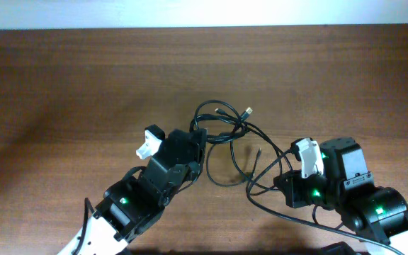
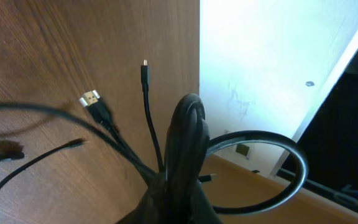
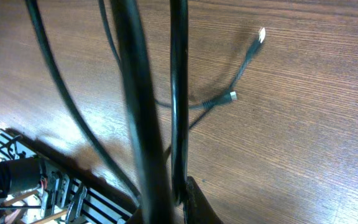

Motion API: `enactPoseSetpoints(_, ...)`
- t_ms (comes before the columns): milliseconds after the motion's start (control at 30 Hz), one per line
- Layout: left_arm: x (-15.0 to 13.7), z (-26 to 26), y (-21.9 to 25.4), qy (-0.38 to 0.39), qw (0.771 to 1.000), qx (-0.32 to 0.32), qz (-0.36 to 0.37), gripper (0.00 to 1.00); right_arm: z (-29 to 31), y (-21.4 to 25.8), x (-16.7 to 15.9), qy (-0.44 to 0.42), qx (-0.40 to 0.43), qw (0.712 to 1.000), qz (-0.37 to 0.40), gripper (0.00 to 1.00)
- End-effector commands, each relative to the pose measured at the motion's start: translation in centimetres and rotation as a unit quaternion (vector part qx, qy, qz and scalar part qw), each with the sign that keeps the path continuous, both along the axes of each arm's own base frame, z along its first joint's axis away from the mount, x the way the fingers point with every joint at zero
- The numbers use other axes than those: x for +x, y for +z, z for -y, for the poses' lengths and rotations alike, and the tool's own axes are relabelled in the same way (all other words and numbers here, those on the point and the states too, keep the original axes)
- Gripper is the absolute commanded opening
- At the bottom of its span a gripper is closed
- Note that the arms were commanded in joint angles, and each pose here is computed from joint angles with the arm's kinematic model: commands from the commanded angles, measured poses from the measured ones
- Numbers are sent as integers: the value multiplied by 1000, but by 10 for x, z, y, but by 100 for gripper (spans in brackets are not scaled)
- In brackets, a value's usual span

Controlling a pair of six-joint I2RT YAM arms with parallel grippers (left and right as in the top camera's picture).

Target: Untangle cables

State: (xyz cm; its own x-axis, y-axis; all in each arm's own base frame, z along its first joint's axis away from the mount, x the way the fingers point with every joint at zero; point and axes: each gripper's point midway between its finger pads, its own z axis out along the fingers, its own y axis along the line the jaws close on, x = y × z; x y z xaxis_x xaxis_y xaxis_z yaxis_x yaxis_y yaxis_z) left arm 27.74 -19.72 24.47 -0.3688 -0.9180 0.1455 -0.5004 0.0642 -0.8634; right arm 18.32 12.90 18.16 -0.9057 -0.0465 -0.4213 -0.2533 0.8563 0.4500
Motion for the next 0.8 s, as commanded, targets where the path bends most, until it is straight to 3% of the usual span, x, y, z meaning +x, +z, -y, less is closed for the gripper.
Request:
enactPoseSetpoints(0, 7, -9, 9, 25, 1000, 3, 18, 0, 0, 3, -2, 8, -5, 1000, 4, 18)
enactPoseSetpoints(67, 3, -6, 6, 13, 1000, 1, 10, 0, -1, 4, 0, 8, -4, 1000, 8, 56)
enactPoseSetpoints(167, -2, 2, 3, -10, 1000, -5, -3, 0, -2, 6, 2, 7, 1, 1000, 13, 93)
enactPoseSetpoints(200, -3, 3, 3, -15, 1000, -7, -5, 0, -2, 6, 3, 7, 2, 1000, 15, 96)
enactPoseSetpoints(467, -10, 0, -10, -21, 999, 10, -30, 0, -14, 28, 27, -102, 93, 990, -3, 99)
enactPoseSetpoints(600, -13, 5, -10, -37, 999, 3, -36, 0, -16, 34, 33, -177, 145, 972, -46, 99)
enactPoseSetpoints(700, -19, 16, -9, -65, 997, -14, -43, 0, -17, 37, 37, -259, 196, 940, -104, 100)
enactPoseSetpoints(733, -21, 20, -7, -76, 996, -21, -44, 0, -18, 35, 38, -282, 205, 928, -126, 85)
enactPoseSetpoints(767, -22, 22, -6, -81, 995, -25, -44, 0, -18, 33, 39, -299, 211, 920, -143, 77)
